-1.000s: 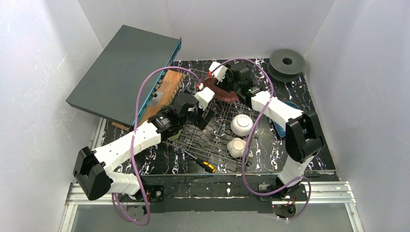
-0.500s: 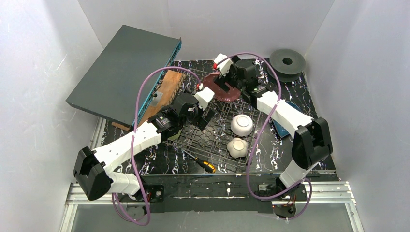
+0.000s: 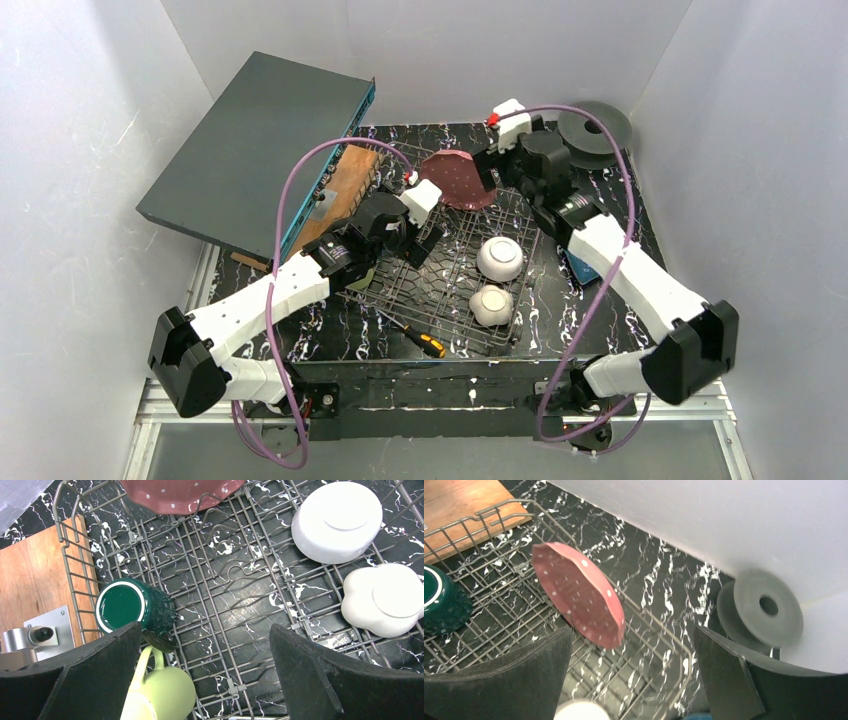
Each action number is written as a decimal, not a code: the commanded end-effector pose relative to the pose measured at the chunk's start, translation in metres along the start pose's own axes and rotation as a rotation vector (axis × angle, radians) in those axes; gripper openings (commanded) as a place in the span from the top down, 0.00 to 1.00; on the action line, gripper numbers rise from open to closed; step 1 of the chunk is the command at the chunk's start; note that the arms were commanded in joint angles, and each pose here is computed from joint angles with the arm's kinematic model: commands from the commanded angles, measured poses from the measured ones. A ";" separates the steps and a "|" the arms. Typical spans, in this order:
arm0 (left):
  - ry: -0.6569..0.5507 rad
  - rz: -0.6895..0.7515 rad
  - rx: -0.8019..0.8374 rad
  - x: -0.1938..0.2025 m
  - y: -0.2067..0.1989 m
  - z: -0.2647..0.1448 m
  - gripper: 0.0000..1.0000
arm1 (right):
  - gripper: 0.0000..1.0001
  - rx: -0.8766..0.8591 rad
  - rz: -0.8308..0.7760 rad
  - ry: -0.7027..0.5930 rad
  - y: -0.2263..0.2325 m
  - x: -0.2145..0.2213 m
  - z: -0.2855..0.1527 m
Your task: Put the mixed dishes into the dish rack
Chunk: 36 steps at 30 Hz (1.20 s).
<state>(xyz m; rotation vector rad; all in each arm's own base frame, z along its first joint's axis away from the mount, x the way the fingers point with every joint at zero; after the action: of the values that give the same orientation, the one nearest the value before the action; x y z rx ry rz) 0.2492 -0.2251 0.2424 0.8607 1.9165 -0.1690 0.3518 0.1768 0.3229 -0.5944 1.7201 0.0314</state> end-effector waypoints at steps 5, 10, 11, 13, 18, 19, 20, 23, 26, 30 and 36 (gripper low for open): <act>-0.026 0.008 -0.017 -0.007 0.004 -0.010 0.01 | 0.02 0.255 0.272 0.050 -0.030 0.044 -0.058; -0.027 0.010 -0.018 -0.007 0.004 -0.011 0.01 | 0.06 0.464 0.570 -0.005 -0.081 0.081 -0.100; -0.031 0.012 -0.020 -0.008 0.005 -0.012 0.01 | 0.05 0.514 0.627 -0.008 -0.090 0.091 -0.107; -0.031 0.016 -0.017 -0.008 0.005 -0.013 0.01 | 0.04 0.624 0.737 0.011 -0.106 0.117 -0.118; -0.028 0.016 -0.004 -0.009 0.003 -0.012 0.01 | 0.04 0.854 0.997 0.122 -0.128 0.188 -0.134; -0.028 0.014 -0.001 -0.009 0.003 -0.012 0.01 | 0.02 0.881 1.043 0.141 -0.131 0.200 -0.137; -0.029 0.013 0.001 -0.009 0.003 -0.012 0.01 | 0.02 0.889 1.081 0.161 -0.133 0.212 -0.138; -0.027 0.012 0.004 -0.009 0.002 -0.012 0.01 | 0.02 0.891 1.151 0.164 -0.144 0.240 -0.141; -0.034 0.009 0.007 -0.010 0.002 -0.013 0.01 | 0.02 0.849 1.225 0.175 -0.150 0.260 -0.142; -0.036 0.006 0.011 -0.011 0.002 -0.014 0.01 | 0.02 0.729 1.248 0.208 -0.151 0.269 -0.133; -0.043 0.001 0.022 -0.013 0.001 -0.015 0.01 | 0.06 0.662 1.342 0.266 -0.148 0.286 -0.119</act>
<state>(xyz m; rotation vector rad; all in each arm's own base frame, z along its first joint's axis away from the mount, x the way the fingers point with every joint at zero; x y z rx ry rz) 0.2474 -0.2244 0.2407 0.8832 1.9222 -0.1694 0.2539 -0.0961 0.1226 1.1643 1.9790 0.1984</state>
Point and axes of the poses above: each gripper's point midway between its finger pads, its own z axis out along the fingers, its own y axis along the line the jaws close on, x = y × z, the point moved 6 cm from there along -z, back along the fingers, and after that the axes turned 1 degree about z, right-handed, at the moved point
